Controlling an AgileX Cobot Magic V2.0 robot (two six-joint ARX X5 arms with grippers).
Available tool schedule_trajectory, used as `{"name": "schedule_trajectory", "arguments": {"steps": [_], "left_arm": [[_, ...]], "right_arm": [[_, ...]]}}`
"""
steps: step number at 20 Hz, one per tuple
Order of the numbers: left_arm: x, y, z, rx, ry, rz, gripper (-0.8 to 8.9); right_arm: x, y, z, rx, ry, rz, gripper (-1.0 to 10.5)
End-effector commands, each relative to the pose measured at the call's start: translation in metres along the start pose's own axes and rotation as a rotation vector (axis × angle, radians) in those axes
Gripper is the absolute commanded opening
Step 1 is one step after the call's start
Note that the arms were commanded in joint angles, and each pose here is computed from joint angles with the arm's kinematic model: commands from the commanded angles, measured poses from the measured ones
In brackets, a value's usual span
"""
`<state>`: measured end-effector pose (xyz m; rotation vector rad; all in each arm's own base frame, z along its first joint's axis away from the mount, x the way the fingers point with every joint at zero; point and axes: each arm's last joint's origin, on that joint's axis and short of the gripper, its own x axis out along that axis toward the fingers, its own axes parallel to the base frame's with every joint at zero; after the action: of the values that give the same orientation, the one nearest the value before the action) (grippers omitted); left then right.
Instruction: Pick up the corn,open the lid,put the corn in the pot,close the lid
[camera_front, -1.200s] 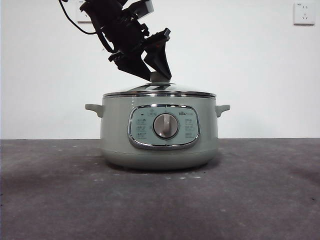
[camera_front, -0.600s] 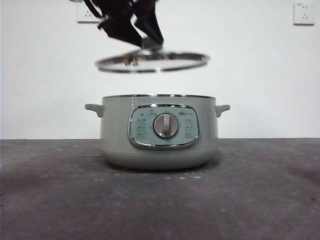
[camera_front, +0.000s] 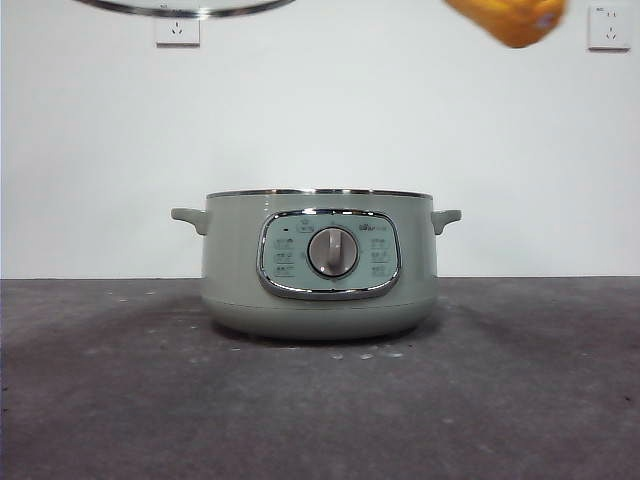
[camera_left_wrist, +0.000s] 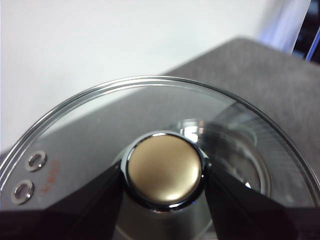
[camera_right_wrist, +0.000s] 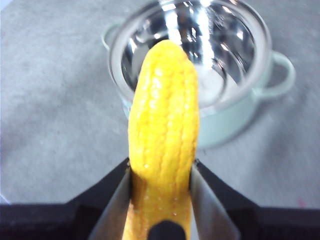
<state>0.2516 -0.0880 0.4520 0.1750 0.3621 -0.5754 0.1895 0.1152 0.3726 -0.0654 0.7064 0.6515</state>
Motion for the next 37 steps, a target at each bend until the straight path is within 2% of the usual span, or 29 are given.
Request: {"name": "schedule_trajectory", "arguments": {"steps": [1, 7, 10, 13, 17, 21, 29, 35, 36, 37], "left_arm": [[-0.021, -0.001, 0.002, 0.03, -0.068, -0.02, -0.06], [-0.054, -0.007, -0.05, -0.003, -0.024, 0.021, -0.07], [-0.07, -0.014, -0.077, -0.012, -0.016, 0.037, -0.07], [-0.086, -0.023, -0.089, -0.011, -0.023, 0.039, -0.07], [-0.105, -0.029, -0.09, -0.001, -0.062, 0.047, -0.07], [-0.111, -0.032, -0.091, -0.007, -0.069, 0.048, -0.07], [-0.111, -0.032, -0.092, -0.01, -0.058, 0.045, -0.07], [-0.111, -0.032, -0.092, -0.01, -0.057, 0.045, -0.07], [-0.111, -0.032, -0.092, -0.01, -0.058, 0.045, -0.07], [-0.11, -0.032, -0.092, -0.01, -0.057, 0.045, -0.07]], "right_arm": [[0.02, -0.001, 0.028, -0.033, 0.001, 0.017, -0.1], [0.092, -0.01, 0.091, -0.054, 0.048, 0.041, -0.1], [0.136, -0.016, 0.111, -0.049, 0.077, 0.042, -0.1], [0.184, -0.024, 0.121, -0.038, 0.133, 0.04, -0.1], [0.239, -0.035, 0.111, -0.016, 0.247, 0.033, -0.1], [0.272, -0.042, 0.094, -0.002, 0.327, 0.031, -0.1], [0.299, -0.05, 0.071, -0.015, 0.441, -0.041, -0.1], [0.313, -0.05, 0.058, -0.012, 0.495, -0.042, -0.1], [0.314, -0.05, 0.058, -0.011, 0.493, -0.039, 0.5], [0.313, -0.05, 0.058, -0.011, 0.495, -0.039, 1.8]]}}
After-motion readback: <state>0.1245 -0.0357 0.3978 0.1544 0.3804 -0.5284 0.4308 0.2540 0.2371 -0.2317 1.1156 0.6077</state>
